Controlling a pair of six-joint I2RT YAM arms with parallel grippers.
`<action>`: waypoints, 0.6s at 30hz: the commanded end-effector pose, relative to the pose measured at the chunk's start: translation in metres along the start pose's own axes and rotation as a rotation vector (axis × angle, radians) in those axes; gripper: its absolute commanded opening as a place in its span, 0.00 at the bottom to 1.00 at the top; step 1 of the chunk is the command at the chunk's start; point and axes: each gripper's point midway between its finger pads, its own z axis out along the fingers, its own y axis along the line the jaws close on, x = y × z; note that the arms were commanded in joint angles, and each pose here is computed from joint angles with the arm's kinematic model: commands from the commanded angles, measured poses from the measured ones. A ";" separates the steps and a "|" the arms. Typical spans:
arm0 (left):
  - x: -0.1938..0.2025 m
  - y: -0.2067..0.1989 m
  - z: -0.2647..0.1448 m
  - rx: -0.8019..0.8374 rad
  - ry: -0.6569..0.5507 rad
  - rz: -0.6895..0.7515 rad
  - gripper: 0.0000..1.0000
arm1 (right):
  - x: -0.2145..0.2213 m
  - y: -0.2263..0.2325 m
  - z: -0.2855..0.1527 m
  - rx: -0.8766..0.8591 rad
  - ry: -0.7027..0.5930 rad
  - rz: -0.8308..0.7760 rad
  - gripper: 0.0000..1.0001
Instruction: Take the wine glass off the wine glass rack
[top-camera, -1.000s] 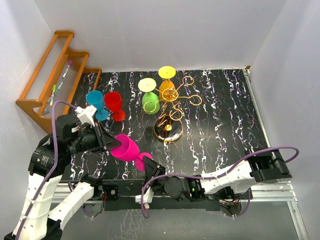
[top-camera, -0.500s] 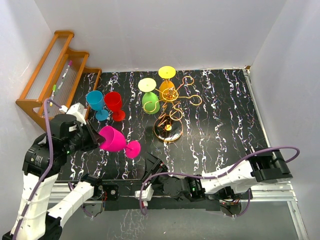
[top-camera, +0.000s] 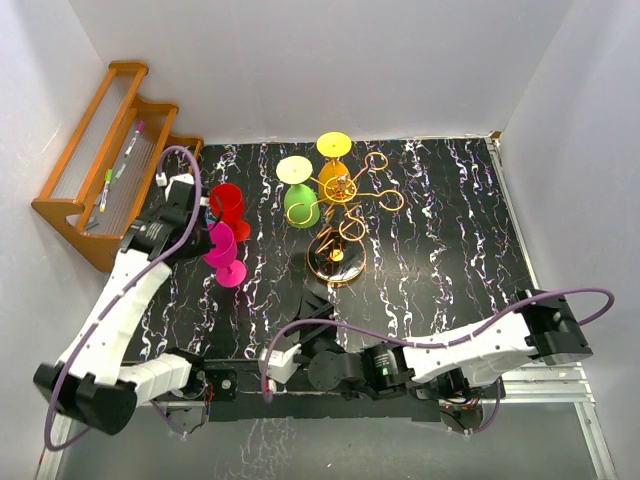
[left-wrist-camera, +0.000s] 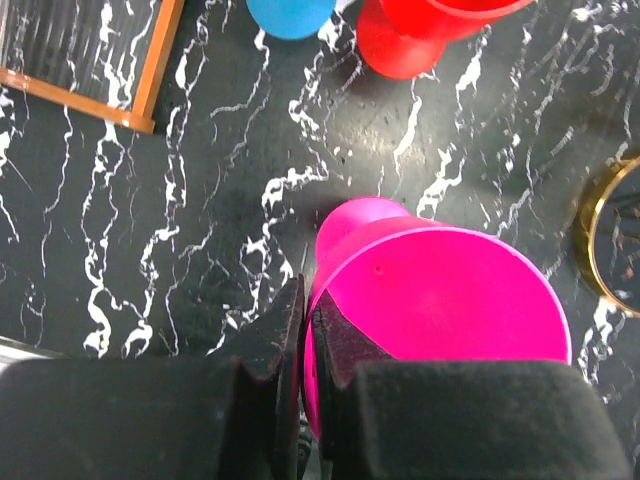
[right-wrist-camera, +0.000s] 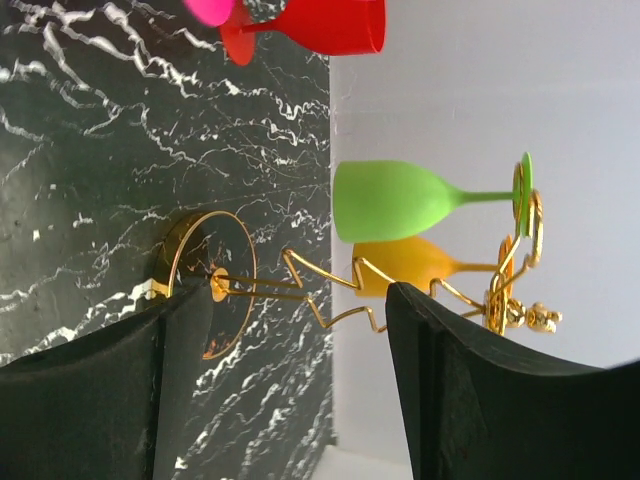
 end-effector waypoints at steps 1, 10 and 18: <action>-0.036 0.010 0.023 -0.084 -0.090 -0.018 0.00 | -0.046 -0.006 -0.043 -0.013 -0.080 0.233 0.72; -0.059 0.063 0.059 -0.106 -0.047 -0.204 0.00 | -0.051 -0.045 -0.066 -0.062 -0.084 0.637 0.71; -0.038 0.101 0.087 -0.201 0.025 -0.301 0.00 | -0.056 -0.120 -0.087 -0.005 -0.141 0.942 0.69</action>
